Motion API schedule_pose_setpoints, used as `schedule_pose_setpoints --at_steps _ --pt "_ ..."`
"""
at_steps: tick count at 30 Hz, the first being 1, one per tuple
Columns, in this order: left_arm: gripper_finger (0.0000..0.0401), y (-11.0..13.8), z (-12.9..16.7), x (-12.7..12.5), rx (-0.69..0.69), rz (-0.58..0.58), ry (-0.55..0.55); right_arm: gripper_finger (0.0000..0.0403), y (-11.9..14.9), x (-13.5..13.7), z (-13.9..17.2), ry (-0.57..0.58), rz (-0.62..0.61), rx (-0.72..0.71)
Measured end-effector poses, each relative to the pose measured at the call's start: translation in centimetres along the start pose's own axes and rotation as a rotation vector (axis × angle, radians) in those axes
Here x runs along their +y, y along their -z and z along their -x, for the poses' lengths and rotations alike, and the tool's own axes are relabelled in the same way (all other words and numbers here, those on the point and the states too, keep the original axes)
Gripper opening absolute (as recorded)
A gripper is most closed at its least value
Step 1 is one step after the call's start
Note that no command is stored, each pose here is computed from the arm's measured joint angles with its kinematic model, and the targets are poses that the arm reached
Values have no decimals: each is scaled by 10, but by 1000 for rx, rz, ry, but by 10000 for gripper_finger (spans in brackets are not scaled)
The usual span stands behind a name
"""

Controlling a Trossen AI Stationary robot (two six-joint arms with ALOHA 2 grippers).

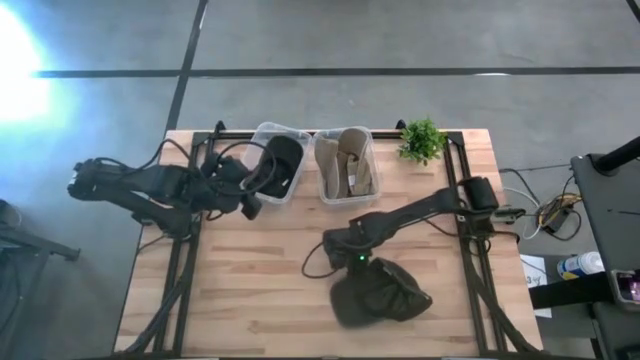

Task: Pick & Place hat
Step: Put the black cap into the left transparent bin

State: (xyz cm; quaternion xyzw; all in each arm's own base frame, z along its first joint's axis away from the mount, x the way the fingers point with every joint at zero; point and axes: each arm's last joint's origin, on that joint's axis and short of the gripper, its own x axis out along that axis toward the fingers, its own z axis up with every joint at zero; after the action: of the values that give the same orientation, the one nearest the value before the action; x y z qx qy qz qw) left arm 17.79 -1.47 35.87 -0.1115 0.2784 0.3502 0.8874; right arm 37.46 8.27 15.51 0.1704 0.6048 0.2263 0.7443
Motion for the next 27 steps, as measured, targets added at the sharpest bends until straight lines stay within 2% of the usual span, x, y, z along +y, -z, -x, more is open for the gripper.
schedule_pose_setpoints --at_steps 3,7,10,14,17,21,27 --pt "181 3 4 2 28 -3 21 30 -9 0 -3 -4 11 -9" --pt "181 9 13 7 71 -3 45 16 -22 5 10 38 45 -87" --pt "181 14 23 12 93 5 64 15 -29 4 35 74 35 -162" --pt "181 17 35 17 82 16 119 14 -38 6 94 103 1 -339" --pt "181 18 44 19 63 12 176 14 -44 6 141 139 -21 -521" --pt "181 17 55 24 40 17 235 14 -56 -2 200 108 -23 -872" --pt "181 12 69 31 -4 33 334 13 -69 -30 254 100 31 -1286"
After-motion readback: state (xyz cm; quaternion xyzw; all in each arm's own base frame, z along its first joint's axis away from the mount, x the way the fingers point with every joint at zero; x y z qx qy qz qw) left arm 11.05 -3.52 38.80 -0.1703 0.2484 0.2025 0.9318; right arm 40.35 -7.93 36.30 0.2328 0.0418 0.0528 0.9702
